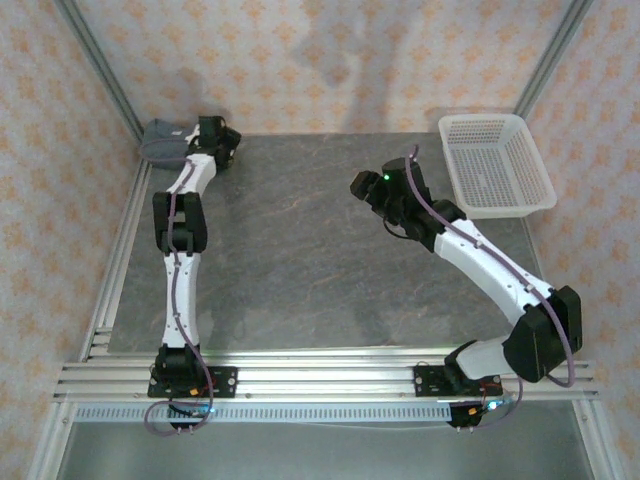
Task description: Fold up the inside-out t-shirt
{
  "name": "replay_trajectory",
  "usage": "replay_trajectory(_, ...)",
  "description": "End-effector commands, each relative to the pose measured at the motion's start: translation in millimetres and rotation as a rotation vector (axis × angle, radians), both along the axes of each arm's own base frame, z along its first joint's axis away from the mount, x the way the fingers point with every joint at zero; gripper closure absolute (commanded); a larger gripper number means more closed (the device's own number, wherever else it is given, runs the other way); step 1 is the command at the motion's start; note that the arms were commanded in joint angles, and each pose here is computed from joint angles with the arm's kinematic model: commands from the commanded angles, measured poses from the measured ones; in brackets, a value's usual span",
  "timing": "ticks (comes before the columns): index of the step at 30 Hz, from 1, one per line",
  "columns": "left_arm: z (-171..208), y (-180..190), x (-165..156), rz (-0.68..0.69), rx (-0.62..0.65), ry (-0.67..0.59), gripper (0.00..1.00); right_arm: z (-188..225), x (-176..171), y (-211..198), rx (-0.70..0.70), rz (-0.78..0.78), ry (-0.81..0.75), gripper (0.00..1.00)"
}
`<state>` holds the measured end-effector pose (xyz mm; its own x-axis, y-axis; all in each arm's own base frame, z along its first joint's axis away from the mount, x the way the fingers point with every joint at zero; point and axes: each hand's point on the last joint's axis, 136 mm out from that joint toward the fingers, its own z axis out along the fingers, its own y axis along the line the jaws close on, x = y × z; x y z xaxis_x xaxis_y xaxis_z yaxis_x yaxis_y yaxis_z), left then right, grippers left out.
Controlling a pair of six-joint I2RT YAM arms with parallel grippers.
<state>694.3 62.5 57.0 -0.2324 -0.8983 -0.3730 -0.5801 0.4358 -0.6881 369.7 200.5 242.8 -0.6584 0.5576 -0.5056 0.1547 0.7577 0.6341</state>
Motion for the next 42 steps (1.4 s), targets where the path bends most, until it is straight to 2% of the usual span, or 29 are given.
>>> replay_trajectory(1, 35.4, 15.1, -2.8, -0.021, 0.072, -0.026, 0.27, 16.6, 2.4, -3.1, -0.004, -0.007, -0.025, 0.23)
replay_trajectory(4, 81.8, 2.5, -4.7, -0.070, 0.067, -0.120, 0.23, 21.7, 0.0, -13.8, -0.047, -0.030, -0.050, 0.23)
replay_trajectory(7, 146.3, -18.0, -24.6, -0.111, 0.084, -0.237, 0.15, 26.5, -3.8, -35.9, -0.142, -0.069, -0.080, 0.22)
replay_trajectory(12, 234.5, -57.3, -102.7, -0.154, 0.215, -0.351, 0.04, 31.8, -11.4, -93.8, -0.319, -0.194, -0.151, 0.19)
replay_trajectory(14, 252.0, -68.4, -143.6, -0.158, 0.268, -0.364, 0.00, 34.3, -18.7, -119.2, -0.431, -0.248, -0.220, 0.18)
replay_trajectory(17, 259.0, -82.0, -199.0, -0.202, 0.385, -0.342, 0.00, 24.6, -30.9, -149.9, -0.599, -0.302, -0.292, 0.16)
replay_trajectory(22, 235.3, -68.5, -282.0, -0.202, 0.570, -0.234, 0.00, -14.8, -49.0, -194.2, -0.841, -0.383, -0.332, 0.12)
replay_trajectory(26, 202.2, -32.6, -329.7, -0.056, 0.672, -0.172, 0.00, -66.6, -51.8, -226.0, -0.893, -0.447, -0.278, 0.10)
replay_trajectory(28, 184.0, -23.4, -343.4, -0.056, 0.749, -0.125, 0.00, -86.3, -48.6, -239.5, -0.914, -0.476, -0.244, 0.09)
replay_trajectory(32, 147.1, -9.6, -362.0, -0.070, 0.869, -0.026, 0.03, -112.8, -27.4, -264.5, -0.918, -0.530, -0.204, 0.02)
replay_trajectory(34, 130.6, -8.9, -363.4, -0.090, 0.904, -0.021, 0.03, -114.8, -8.2, -266.7, -0.823, -0.530, -0.266, 0.00)
replay_trajectory(35, 121.3, -8.0, -363.2, -0.100, 0.921, -0.008, 0.03, -126.4, -0.6, -262.1, -0.757, -0.487, -0.253, 0.00)
replay_trajectory(37, 105.0, -6.0, -361.6, -0.129, 0.960, 0.035, 0.02, -148.8, 14.4, -241.9, -0.731, -0.347, -0.308, 0.00)
replay_trajectory(38, 99.3, -6.8, -358.4, -0.157, 0.976, 0.041, 0.02, -146.6, 18.3, -236.3, -0.735, -0.322, -0.344, 0.00)
replay_trajectory(40, 89.8, -11.1, -350.3, -0.188, 1.002, -0.019, 0.02, -152.4, 16.5, -238.7, -0.704, -0.292, -0.275, 0.00)
replay_trajectory(42, 75.6, -6.3, -342.1, -0.187, 0.965, -0.101, 0.03, -151.2, 18.0, -243.7, -0.701, -0.324, -0.289, 0.00)
